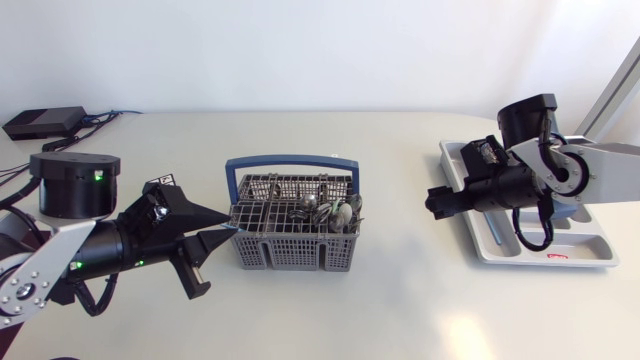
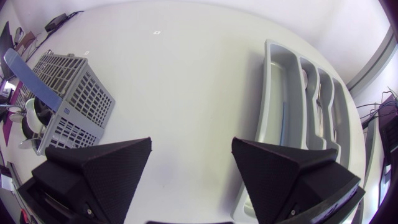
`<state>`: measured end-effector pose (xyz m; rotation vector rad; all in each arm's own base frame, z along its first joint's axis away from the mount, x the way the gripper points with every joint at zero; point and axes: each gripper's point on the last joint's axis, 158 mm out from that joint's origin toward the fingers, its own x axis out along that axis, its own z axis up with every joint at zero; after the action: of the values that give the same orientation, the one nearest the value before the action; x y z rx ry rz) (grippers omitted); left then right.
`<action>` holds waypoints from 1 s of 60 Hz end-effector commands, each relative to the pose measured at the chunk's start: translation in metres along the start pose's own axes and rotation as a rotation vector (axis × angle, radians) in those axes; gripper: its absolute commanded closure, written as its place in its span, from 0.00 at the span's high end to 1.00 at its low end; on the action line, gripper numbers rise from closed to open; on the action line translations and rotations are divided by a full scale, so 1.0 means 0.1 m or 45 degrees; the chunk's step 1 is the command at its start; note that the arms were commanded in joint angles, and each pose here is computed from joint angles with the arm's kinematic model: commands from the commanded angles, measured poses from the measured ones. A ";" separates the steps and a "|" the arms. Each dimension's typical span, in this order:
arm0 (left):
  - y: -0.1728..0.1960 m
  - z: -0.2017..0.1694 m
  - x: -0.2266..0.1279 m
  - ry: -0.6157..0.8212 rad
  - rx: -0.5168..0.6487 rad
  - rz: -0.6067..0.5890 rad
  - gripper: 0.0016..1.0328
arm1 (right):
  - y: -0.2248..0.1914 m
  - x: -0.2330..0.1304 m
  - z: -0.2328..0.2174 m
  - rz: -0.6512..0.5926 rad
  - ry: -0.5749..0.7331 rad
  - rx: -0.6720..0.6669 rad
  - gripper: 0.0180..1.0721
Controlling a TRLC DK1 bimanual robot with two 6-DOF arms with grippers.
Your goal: Transfer all utensils from the basket to the drawer tray.
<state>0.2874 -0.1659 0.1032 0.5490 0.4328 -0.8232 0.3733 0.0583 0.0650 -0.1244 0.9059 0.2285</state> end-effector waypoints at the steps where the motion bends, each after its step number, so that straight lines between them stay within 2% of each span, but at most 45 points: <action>1: -0.08 -0.11 0.06 0.029 -0.033 -0.027 0.14 | 0.08 0.01 -0.11 0.008 0.027 0.006 0.89; 5: -0.08 -0.09 0.06 0.020 -0.027 -0.029 0.05 | 0.14 0.02 -0.12 0.014 0.030 -0.006 0.89; 8: -0.07 -0.06 0.06 0.012 -0.026 -0.028 0.03 | 0.18 0.03 -0.13 0.017 0.032 -0.017 0.89; 26: 0.04 0.34 -0.14 -0.045 0.006 -0.014 0.03 | 0.33 0.00 -0.18 0.032 0.035 -0.061 0.89; 41: 0.21 0.62 -0.31 0.009 0.018 -0.041 0.03 | 0.43 -0.01 -0.21 0.039 0.037 -0.101 0.89; 60: 0.29 0.77 -0.36 0.142 -0.034 -0.136 0.03 | 0.63 -0.08 -0.21 0.083 0.025 -0.164 0.89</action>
<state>0.2955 -0.1750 0.1814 0.5410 0.5882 -0.8813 0.3484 0.1093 0.0603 -0.2194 0.9044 0.3360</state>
